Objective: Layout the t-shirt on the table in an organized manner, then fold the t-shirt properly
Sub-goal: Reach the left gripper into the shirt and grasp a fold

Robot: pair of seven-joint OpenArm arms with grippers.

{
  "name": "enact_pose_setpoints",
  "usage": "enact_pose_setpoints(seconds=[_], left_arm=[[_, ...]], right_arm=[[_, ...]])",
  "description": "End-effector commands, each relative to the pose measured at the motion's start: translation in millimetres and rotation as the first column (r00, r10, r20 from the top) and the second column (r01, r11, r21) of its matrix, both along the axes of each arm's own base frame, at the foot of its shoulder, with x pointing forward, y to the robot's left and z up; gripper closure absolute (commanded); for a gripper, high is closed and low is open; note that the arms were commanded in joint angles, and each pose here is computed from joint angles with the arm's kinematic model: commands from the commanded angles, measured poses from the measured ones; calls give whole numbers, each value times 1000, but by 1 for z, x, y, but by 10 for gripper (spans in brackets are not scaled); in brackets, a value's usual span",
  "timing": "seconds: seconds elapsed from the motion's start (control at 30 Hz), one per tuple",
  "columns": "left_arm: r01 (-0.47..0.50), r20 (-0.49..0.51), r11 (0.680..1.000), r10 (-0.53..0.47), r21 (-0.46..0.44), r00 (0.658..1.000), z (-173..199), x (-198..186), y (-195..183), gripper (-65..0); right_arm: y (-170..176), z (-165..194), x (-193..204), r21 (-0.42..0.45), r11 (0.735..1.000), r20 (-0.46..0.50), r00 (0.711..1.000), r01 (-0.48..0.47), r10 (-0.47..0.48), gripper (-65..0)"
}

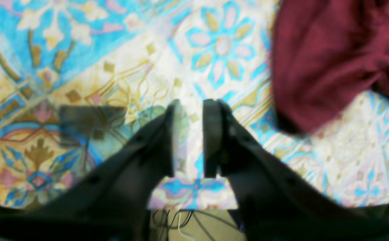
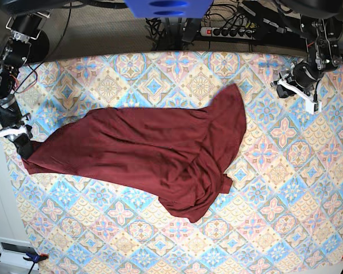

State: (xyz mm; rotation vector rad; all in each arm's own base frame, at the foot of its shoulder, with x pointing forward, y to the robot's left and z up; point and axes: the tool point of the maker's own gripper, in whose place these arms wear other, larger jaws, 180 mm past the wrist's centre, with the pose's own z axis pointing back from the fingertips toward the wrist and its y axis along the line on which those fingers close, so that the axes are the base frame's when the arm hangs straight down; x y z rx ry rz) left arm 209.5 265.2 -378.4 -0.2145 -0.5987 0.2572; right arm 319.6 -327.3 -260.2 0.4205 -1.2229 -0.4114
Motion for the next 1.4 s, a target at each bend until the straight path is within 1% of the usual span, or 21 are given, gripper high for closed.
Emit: enact_pose_setpoints(seconds=[0.0, 0.1, 0.13, 0.23, 0.33, 0.4, 0.43, 0.5, 0.57, 0.7, 0.77, 0.93, 1.07, 1.1, 1.13, 1.17, 1.2, 1.27, 1.3, 1.33, 1.37], left_arm=[[9, 49, 1000, -9, 20, 999, 12, 11, 5, -182], [-2, 134, 1000, 0, 15, 991, 31, 42, 5, -240], [-18, 151, 1000, 18, -1, 988, 32, 52, 6, -254], [-86, 214, 993, 102, -82, 972, 36, 95, 10, -276], [-147, 244, 970, 192, -192, 951, 36, 144, 10, -275], [-137, 250, 956, 203, -260, 947, 37, 176, -7, -275], [-125, 253, 954, 196, -274, 947, 36, 189, -16, -275], [-91, 267, 956, 168, -278, 949, 37, 212, -33, -275], [-60, 276, 963, 134, -262, 952, 31, 231, -51, -277], [-9, 302, 980, 70, -198, 951, 13, 260, -84, -278], [0, 301, 983, 56, -184, 952, 3, 268, -100, -278], [-11, 276, 987, 56, -162, 959, -18, 280, -119, -279], [22, 284, 991, 17, -133, 959, -26, 288, -146, -275], [42, 286, 992, -6, -120, 958, -25, 291, -154, -270], [65, 283, 993, -35, -99, 958, -25, 293, -160, -250], [85, 282, 993, -60, -77, 958, -25, 295, -164, -206], [93, 283, 994, -72, -64, 956, -23, 297, -165, -142], [74, 325, 995, -50, -61, 944, -8, 309, -159, -16], [60, 347, 996, -36, -60, 937, 0, 316, -154, 0], [42, 362, 998, -20, -53, 932, 8, 321, -142, 0], [20, 375, 999, -2, -44, 927, 16, 326, -127, -16]], right_arm=[[-3, 23, 4, -32, 999, 61, 998, -8, 10, 0], [1, 22, 0, -42, 999, 54, 998, -17, 19, 0], [1, 23, 0, -44, 999, 58, 998, -19, 22, 0], [3, 19, -5, -48, 999, 41, 999, -24, 25, 0], [3, 17, -7, -47, 999, 35, 999, -23, 25, 0], [-4, 17, -13, -55, 998, 32, 999, -5, 6, 0], [-8, 18, -16, -58, 998, 34, 999, 9, -7, 0], [-14, 21, -18, -62, 998, 41, 999, 25, -23, 0], [-16, 22, -18, -63, 998, 42, 999, 31, -28, 0], [-23, 22, -23, -67, 997, 39, 998, 49, -47, 0], [-26, 24, -25, -70, 996, 44, 997, 60, -57, 0], [-28, 25, -25, -71, 995, 46, 997, 64, -61, 0], [-28, 25, -25, -71, 995, 46, 997, 64, -61, 0], [-28, 25, -25, -71, 995, 46, 997, 64, -61, 0], [-28, 24, -25, -69, 996, 46, 997, 65, -62, 0], [-28, 24, -25, -69, 996, 46, 997, 65, -62, 0], [-28, 24, -25, -69, 996, 46, 997, 65, -62, 0], [-28, 25, -25, -70, 995, 46, 997, 66, -63, 0], [-29, 25, -26, -70, 995, 48, 997, 68, -65, 0], [-31, 26, -26, -70, 995, 50, 996, 74, -71, 0], [-36, 28, -28, -72, 993, 56, 995, 89, -85, 0]])
